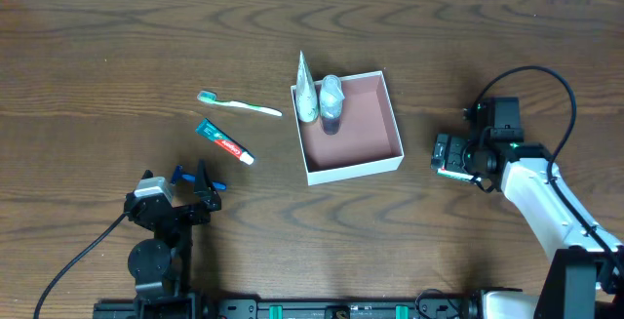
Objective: Pack container
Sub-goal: 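Move the right gripper to the green Dettol soap bar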
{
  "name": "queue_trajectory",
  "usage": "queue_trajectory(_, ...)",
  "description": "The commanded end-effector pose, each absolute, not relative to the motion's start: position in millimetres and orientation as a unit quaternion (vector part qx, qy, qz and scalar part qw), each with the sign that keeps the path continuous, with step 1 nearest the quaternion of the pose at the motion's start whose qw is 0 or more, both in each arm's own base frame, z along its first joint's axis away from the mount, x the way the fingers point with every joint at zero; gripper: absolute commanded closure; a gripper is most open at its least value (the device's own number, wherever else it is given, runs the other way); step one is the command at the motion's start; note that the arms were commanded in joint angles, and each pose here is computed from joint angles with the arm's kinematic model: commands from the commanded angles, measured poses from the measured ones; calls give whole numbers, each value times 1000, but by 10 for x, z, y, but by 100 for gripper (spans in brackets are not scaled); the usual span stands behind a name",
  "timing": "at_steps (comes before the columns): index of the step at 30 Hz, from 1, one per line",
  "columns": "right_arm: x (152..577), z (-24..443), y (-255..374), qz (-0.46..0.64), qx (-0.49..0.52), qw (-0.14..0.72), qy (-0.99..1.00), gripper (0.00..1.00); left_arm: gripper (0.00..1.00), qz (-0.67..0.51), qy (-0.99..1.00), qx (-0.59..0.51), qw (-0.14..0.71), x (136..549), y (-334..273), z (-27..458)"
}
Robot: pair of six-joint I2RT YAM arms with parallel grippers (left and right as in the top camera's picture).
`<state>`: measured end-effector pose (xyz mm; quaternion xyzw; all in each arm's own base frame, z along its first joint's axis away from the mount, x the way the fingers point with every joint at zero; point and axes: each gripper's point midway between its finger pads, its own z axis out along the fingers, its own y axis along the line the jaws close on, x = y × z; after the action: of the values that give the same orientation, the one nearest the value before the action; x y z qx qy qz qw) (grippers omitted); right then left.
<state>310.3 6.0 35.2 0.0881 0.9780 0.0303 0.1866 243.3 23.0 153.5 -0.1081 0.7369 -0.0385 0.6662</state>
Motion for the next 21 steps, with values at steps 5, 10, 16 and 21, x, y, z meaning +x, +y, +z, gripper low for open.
queue_trajectory(5, 3084, 210, 51, 23, 33, 180, 983, 1, 2, -45, 750, -108, 651, 2433, 207, 1381)
queue_trajectory(10, 3094, 72, 50, 22, 29, 167, 985, 1, 2, -45, 750, -108, 651, 2433, 207, 1381)
queue_trajectory(16, 3132, -108, 51, 21, 26, 156, 987, 1, 2, -45, 750, -108, 651, 2433, 207, 1381)
queue_trajectory(21, 3103, -218, 50, 21, 28, 141, 989, 4, 2, -45, 750, -108, 651, 2433, 208, 1381)
